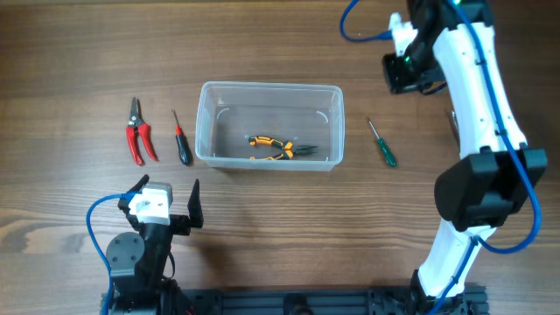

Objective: Pack container
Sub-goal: 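Grasp the green screwdriver with the right gripper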

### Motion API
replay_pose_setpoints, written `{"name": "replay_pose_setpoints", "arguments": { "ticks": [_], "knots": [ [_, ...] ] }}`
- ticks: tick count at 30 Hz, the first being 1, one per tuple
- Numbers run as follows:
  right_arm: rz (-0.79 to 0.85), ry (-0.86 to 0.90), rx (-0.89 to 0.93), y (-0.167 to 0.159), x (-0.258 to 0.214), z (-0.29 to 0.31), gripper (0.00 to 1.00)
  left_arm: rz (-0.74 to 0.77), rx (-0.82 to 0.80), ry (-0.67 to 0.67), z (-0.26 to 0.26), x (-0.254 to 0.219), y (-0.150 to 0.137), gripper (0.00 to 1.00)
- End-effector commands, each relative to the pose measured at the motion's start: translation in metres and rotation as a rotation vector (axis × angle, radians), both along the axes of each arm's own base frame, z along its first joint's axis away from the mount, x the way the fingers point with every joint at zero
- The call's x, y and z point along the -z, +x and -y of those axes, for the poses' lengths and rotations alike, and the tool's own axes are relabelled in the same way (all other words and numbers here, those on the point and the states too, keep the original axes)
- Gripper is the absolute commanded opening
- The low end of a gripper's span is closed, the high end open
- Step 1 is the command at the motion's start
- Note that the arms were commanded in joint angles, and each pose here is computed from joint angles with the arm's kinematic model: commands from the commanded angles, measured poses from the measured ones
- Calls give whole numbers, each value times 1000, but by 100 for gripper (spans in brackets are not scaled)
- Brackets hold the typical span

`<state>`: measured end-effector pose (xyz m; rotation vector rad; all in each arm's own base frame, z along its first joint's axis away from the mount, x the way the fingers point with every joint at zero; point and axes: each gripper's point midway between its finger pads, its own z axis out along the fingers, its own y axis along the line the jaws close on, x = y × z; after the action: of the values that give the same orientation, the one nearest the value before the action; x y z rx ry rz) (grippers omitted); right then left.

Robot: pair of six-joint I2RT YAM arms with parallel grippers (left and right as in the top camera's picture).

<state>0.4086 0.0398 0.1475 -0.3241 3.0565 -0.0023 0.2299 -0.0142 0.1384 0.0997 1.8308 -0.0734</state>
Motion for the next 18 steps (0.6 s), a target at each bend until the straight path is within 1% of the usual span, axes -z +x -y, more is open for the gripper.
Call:
{"name": "replay_pose_setpoints", "arguments": {
  "ticks": [1,4,9,11,12,14,18],
  "knots": [
    [-71,19,-52,-13,38,-6,20,6,21,12,3,1,0,100],
    [-113,15,-51,-24,68,-4,21,6,21,12,3,1,0,100],
    [-210,8,-47,-58,119,-1,22,6,21,12,3,1,0,100],
    [-241,5,-47,-71,134,0,23,6,21,12,3,1,0,100],
    [-251,4,-47,-76,140,1,25,6,21,12,3,1,0,100],
    [-256,4,-48,-82,152,2,26,6,21,11,3,1,0,100],
    [-231,5,-48,-79,157,1,26,6,21,12,3,1,0,100]
  ]
}}
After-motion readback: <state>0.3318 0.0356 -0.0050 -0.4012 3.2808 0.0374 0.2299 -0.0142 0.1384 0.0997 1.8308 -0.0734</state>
